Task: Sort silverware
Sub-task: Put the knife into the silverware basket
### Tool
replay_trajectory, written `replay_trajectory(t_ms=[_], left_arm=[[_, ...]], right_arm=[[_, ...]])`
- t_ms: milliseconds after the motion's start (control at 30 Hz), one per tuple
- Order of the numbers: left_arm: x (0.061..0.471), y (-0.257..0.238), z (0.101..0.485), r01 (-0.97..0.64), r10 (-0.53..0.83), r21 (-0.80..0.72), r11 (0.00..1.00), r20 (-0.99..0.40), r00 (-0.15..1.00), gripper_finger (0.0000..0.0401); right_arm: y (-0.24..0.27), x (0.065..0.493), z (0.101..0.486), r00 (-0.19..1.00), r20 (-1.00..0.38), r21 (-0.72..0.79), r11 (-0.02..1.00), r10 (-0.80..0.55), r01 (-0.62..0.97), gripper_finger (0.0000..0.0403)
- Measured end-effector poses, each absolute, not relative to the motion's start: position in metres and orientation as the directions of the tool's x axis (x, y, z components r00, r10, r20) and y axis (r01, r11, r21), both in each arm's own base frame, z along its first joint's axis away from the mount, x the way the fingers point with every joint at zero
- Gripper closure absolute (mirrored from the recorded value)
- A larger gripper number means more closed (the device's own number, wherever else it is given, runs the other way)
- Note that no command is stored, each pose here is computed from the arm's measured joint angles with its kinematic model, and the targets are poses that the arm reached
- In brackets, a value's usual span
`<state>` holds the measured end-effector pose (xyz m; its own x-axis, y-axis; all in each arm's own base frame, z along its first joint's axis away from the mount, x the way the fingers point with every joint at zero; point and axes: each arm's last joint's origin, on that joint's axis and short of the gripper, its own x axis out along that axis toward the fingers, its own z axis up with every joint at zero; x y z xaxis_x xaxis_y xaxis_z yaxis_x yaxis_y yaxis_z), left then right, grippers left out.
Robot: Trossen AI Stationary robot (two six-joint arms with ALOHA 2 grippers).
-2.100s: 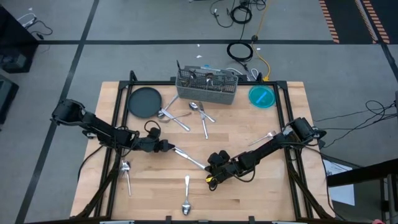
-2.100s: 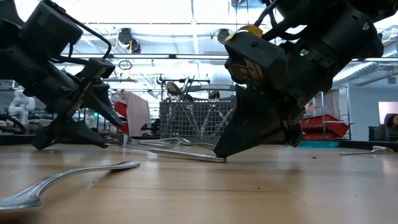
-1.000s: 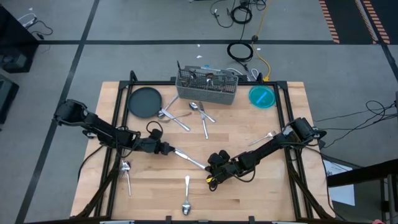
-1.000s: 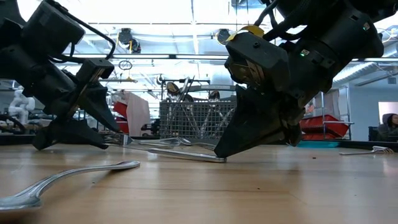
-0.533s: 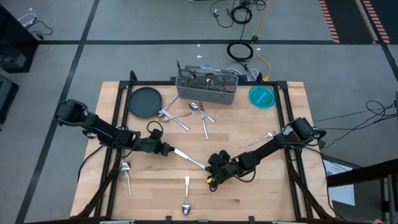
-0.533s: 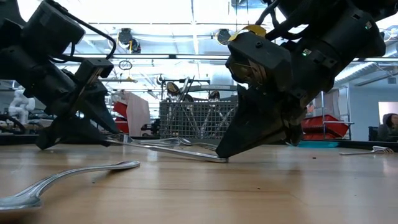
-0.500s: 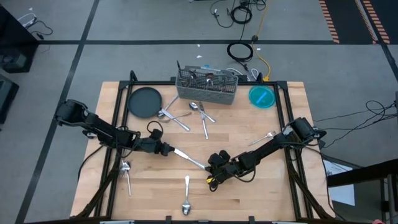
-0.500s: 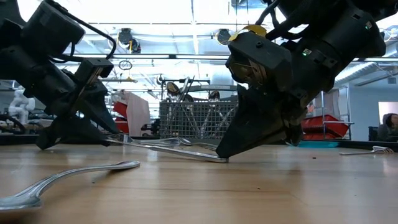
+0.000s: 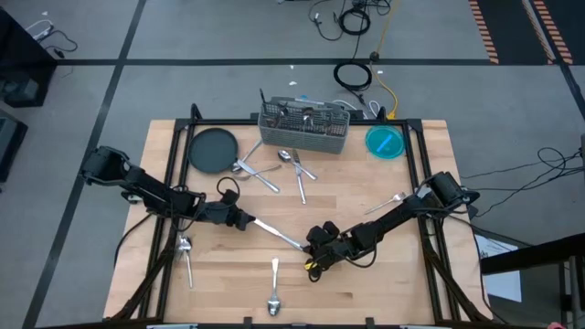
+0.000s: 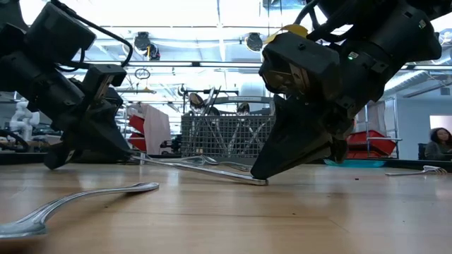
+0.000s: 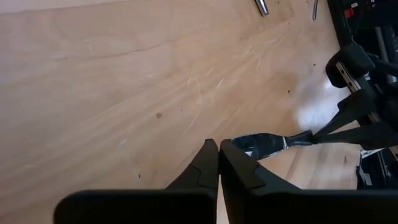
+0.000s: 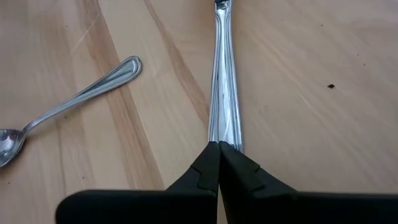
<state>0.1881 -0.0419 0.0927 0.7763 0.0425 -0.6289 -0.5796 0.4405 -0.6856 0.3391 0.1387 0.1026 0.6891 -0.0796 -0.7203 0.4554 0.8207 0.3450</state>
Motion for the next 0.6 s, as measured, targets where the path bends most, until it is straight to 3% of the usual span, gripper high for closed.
replay_trajectory(t_ms=[600], left_arm=[[0.198,-0.044,0.101,-0.536,0.046,-0.722,0.438,-0.577,0.815,0.0401]], right_arm=[[0.128,0.353,0.128,0.762,-0.641,0.270,0.901,-0.096,0.340,0.0403]])
